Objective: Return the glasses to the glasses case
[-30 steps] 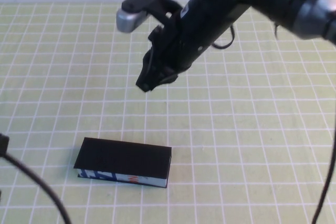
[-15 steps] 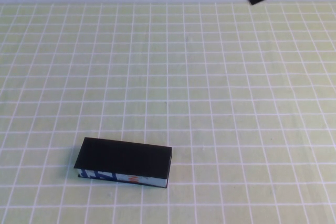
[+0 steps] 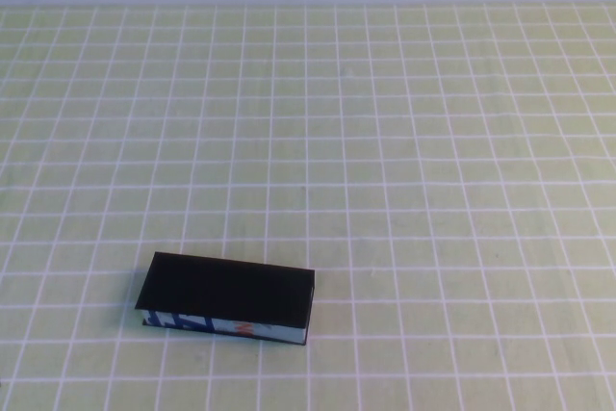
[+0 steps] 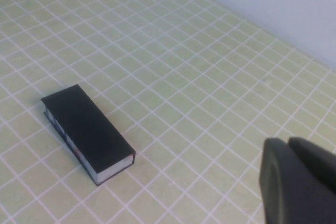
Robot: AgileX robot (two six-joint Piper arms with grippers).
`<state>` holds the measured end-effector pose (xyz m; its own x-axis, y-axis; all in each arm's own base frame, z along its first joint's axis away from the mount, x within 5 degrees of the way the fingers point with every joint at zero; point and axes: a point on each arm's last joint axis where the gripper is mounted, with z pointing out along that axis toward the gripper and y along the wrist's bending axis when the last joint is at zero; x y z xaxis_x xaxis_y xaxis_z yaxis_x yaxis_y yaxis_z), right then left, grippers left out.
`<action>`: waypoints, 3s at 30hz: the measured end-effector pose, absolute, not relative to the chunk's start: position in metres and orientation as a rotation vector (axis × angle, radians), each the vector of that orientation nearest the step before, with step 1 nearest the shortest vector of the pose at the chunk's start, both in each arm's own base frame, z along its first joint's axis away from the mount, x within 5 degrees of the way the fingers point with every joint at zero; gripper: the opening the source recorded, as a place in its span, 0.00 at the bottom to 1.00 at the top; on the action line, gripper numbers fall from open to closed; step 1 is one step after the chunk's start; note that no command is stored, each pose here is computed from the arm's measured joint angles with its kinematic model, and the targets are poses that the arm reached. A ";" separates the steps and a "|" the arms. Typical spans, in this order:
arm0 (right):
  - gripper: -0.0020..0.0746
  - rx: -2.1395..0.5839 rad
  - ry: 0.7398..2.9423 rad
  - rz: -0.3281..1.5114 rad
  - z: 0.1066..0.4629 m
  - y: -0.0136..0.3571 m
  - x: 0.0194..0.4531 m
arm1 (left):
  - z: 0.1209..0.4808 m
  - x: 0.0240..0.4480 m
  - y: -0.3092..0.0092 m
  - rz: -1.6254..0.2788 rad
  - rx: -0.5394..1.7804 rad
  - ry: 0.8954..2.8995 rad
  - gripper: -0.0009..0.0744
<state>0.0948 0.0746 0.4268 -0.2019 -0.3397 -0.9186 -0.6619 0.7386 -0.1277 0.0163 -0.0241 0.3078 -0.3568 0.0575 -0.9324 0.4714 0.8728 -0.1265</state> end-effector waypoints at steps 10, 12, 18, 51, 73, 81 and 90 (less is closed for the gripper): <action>0.00 -0.657 1.667 0.411 0.301 0.037 0.046 | 0.303 0.018 -0.025 -0.457 0.388 1.912 0.01; 0.00 -0.645 1.646 0.418 0.283 0.033 0.041 | 0.303 0.018 -0.025 -0.457 0.391 1.922 0.01; 0.00 -0.608 1.559 0.434 0.254 0.026 0.031 | 0.299 0.016 -0.025 -0.468 0.390 1.967 0.01; 0.00 -0.588 1.526 0.452 0.254 0.025 0.030 | 0.239 0.048 -0.021 -0.342 0.243 1.717 0.01; 0.00 -0.582 1.530 0.466 0.254 0.025 0.029 | 0.174 0.052 -0.011 -0.152 0.115 1.849 0.01; 0.00 -0.582 1.530 0.466 0.254 0.025 0.029 | 0.174 0.052 -0.011 -0.152 0.116 1.851 0.01; 0.00 -0.582 1.530 0.466 0.254 0.025 0.029 | 0.174 0.052 -0.011 -0.152 0.116 1.851 0.01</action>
<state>0.0294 0.0251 0.2540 0.0019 -0.0765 -0.9971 -0.6190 0.7830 -0.0613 0.0520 -0.0105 0.1739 -0.2809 0.0013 -0.9597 0.1576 0.9865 -0.0448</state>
